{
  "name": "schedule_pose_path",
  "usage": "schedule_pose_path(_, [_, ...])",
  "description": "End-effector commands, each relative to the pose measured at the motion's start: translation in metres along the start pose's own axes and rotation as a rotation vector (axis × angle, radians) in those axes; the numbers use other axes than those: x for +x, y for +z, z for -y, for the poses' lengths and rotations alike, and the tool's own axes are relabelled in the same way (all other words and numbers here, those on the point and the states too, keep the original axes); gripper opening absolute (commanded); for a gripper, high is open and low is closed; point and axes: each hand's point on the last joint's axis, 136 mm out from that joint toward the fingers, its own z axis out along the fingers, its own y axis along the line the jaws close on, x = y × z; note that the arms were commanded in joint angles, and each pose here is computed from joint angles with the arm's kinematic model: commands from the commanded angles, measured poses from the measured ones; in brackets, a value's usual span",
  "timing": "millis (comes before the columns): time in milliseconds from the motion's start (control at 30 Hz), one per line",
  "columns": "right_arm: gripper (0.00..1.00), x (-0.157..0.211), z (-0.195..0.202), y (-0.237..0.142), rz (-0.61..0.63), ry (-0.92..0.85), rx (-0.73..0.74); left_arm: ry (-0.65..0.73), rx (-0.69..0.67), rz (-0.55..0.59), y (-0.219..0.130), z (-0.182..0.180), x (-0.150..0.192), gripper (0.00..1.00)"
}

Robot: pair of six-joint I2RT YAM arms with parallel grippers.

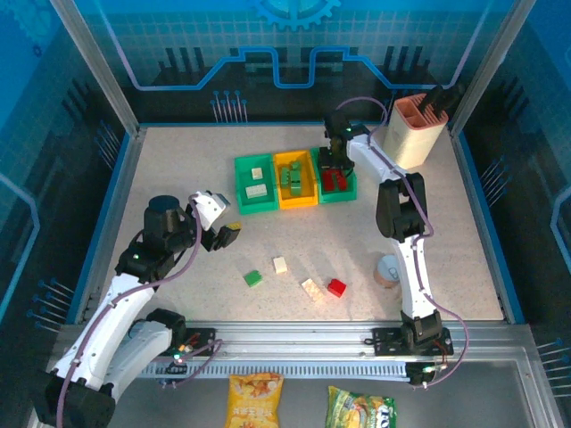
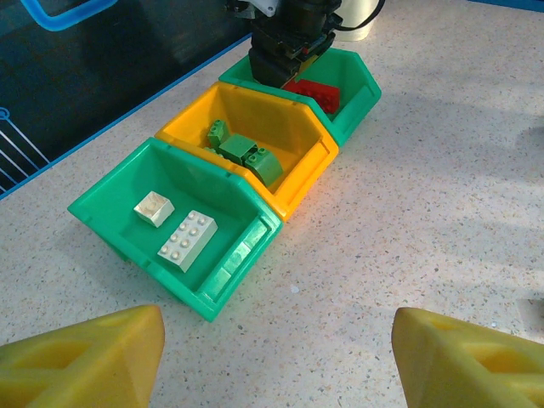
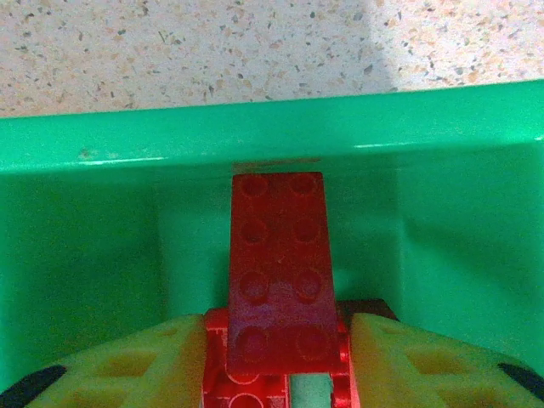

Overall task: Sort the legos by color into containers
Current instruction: Place the lego in the container, then pick up the lego from the bottom-center of the table.

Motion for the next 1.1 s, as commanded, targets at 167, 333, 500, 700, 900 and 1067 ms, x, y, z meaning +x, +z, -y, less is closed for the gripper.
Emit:
schedule_pose_path(167, [0.48,-0.003,-0.011,-0.063,0.053,-0.059,0.013,0.005,0.001,0.016,-0.004,0.001,-0.008,0.72])
schedule_pose_path(333, [0.47,0.014,-0.014,-0.076,0.028,-0.077,0.009,0.002,0.001,0.018,-0.004,0.001,-0.008,0.72])
schedule_pose_path(500, [0.47,0.034,-0.015,-0.085,-0.005,-0.093,-0.010,0.004,0.000,0.018,-0.004,0.001,-0.009,0.72])
schedule_pose_path(700, [0.46,0.063,-0.022,-0.097,-0.039,-0.116,-0.087,0.000,0.006,0.022,-0.004,0.002,-0.010,0.72])
schedule_pose_path(900, [0.45,0.098,-0.031,-0.109,-0.070,-0.146,-0.173,-0.001,0.006,0.021,-0.004,0.002,-0.010,0.72])
schedule_pose_path(1067, [0.45,0.127,-0.041,-0.114,-0.111,-0.189,-0.184,0.003,0.004,0.015,-0.005,0.002,-0.009,0.73])
